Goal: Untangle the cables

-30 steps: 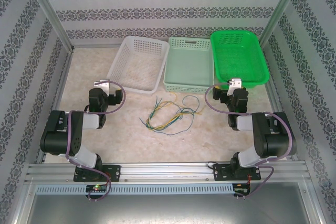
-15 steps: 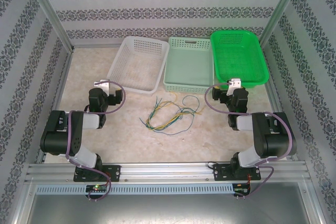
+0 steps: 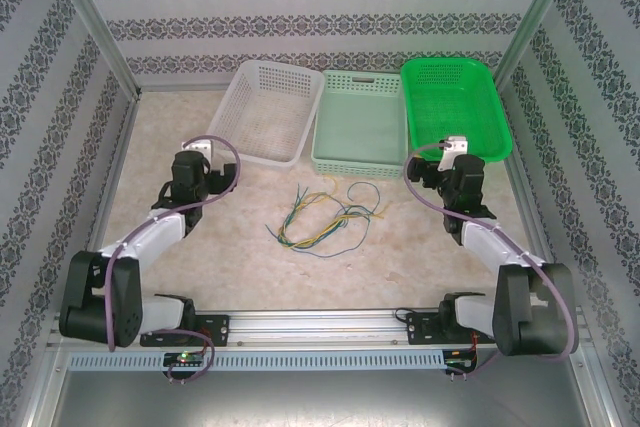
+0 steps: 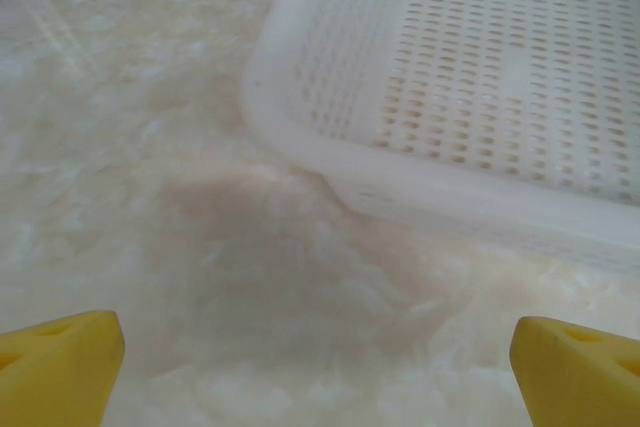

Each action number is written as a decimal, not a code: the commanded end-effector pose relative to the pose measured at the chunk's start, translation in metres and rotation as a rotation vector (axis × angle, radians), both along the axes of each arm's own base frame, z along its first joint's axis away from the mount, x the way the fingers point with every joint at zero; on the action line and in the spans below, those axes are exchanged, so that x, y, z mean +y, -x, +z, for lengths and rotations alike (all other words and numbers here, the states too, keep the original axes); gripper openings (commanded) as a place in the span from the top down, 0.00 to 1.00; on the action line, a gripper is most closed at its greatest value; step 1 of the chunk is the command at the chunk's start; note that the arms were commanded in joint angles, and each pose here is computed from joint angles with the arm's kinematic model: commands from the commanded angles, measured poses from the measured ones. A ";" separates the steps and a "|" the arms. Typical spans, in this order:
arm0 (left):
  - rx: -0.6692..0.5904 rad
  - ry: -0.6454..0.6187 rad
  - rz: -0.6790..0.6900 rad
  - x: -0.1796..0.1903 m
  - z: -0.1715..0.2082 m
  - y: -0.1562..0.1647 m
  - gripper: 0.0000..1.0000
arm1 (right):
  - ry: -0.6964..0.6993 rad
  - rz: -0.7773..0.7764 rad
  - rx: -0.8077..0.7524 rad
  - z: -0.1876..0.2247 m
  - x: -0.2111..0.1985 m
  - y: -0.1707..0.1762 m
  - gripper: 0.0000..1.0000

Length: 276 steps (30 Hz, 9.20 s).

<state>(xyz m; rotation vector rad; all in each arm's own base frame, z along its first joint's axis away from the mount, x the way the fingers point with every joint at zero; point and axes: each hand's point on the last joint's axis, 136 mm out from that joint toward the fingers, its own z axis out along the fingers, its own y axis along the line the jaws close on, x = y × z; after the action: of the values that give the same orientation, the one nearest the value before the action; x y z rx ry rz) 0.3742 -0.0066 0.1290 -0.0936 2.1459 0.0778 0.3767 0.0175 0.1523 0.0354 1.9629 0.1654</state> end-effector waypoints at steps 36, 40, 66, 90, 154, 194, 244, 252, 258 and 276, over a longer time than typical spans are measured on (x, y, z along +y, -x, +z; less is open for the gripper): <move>0.087 0.198 -0.823 -0.244 0.001 0.088 0.00 | -0.242 0.151 0.769 -0.129 0.161 0.129 0.35; 0.099 0.188 -0.837 -0.243 -0.001 0.092 0.00 | -0.230 0.104 0.793 -0.143 0.159 0.130 0.48; 0.102 0.182 -0.860 -0.260 0.000 0.088 0.00 | -0.146 0.156 0.337 0.038 0.122 0.130 1.00; 0.063 0.336 -0.958 -0.310 0.031 0.091 0.00 | -0.363 0.423 0.116 0.184 0.185 0.121 1.00; -0.122 0.503 -0.957 -0.347 0.113 0.099 1.00 | -0.676 -0.017 0.620 -0.040 0.189 0.093 0.29; -0.601 0.360 -0.770 -0.216 0.314 0.148 1.00 | -0.505 -0.243 0.664 -0.124 0.159 0.091 1.00; -0.202 0.306 -0.950 -0.359 0.204 -0.172 0.96 | -0.441 -0.152 0.739 -0.142 0.165 0.117 0.97; 0.005 0.362 -0.948 -0.370 0.133 -0.170 0.91 | -0.436 -0.164 0.767 -0.150 0.164 0.121 0.97; 0.115 0.388 -0.982 -0.378 0.093 -0.166 0.79 | -0.427 -0.124 0.754 -0.140 0.174 0.113 0.93; 0.267 0.477 -1.039 -0.383 0.084 -0.133 0.00 | -0.441 -0.135 0.744 -0.131 0.174 0.113 0.90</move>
<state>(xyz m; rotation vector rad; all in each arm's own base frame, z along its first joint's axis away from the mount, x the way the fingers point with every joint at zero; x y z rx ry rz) 0.5227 -0.3953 0.1734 0.7710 2.1917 -1.0810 0.2742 0.1942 0.0226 0.6113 2.5737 0.5895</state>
